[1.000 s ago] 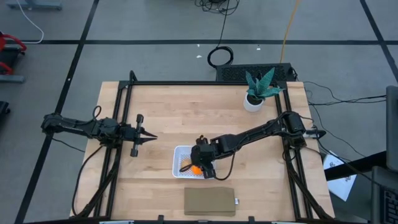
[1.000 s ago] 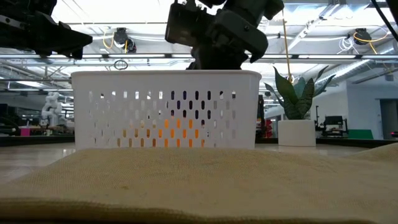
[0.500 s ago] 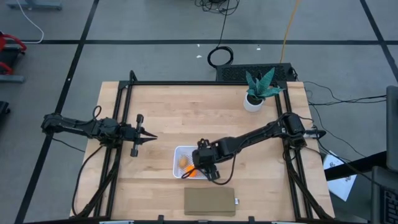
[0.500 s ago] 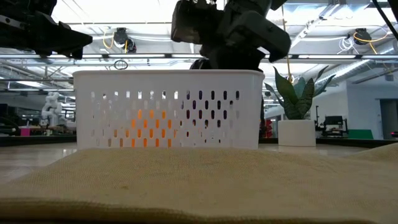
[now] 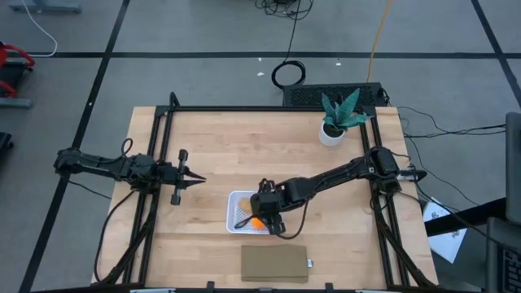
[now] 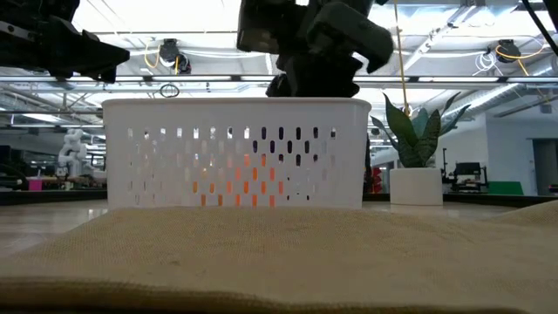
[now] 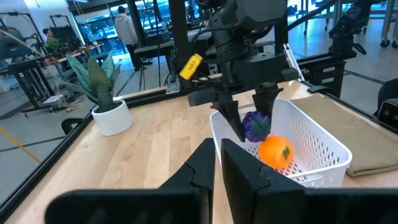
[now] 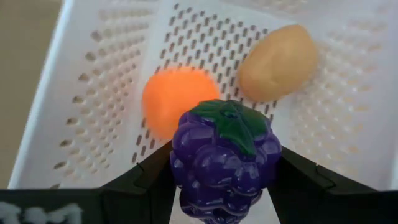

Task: Pick and placing Produce into tupperware
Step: Put the blackberry into the basket

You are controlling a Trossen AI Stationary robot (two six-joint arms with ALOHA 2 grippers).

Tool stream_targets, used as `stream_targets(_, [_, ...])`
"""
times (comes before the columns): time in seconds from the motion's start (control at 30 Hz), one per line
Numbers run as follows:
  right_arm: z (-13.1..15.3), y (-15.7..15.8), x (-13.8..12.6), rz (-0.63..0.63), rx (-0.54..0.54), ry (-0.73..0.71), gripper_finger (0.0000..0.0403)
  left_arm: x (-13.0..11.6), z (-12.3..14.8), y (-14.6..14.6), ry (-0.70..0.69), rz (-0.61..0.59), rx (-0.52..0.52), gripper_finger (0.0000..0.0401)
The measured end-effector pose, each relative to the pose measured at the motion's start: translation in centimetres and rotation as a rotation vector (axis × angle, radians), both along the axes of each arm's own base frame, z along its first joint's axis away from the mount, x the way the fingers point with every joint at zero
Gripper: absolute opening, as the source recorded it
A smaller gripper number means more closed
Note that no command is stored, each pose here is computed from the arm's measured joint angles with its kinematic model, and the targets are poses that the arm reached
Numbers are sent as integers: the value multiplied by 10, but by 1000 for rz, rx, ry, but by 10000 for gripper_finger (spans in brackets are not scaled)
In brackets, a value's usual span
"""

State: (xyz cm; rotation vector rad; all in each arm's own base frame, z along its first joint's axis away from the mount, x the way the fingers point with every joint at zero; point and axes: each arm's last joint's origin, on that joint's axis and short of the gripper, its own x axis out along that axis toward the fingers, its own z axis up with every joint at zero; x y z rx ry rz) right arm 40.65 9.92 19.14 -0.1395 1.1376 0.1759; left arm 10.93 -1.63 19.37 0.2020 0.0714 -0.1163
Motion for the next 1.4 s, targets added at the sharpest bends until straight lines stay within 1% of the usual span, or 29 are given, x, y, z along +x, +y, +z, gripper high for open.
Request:
stream_targets(0.2, [0, -10, 3, -84, 27, -1, 196, 0, 0, 0, 1, 1, -12, 31])
stream_targets(0.3, [-4, -16, 3, -97, 32, -17, 196, 0, 0, 0, 1, 1, -12, 31])
stream_targets(0.4, [-10, -21, 1, -106, 26, 6, 196, 0, 0, 0, 1, 1, -13, 31])
stream_targets(0.6, [-13, -25, 0, -61, 7, 13, 196, 0, 0, 0, 1, 1, -12, 31])
stream_targets(0.83, [-13, -20, -1, 44, -2, 11, 196, 0, 0, 0, 1, 1, -12, 31])
stream_targets(0.97, [-12, -20, -1, 51, -4, 7, 196, 0, 0, 0, 1, 1, -12, 31])
stream_targets(1.13, [-17, -18, 2, 122, -11, -6, 196, 0, 0, 0, 1, 1, -12, 31])
stream_targets(1.4, [-32, -16, 7, 127, -6, 7, 196, 0, 0, 0, 2, 2, -11, 31])
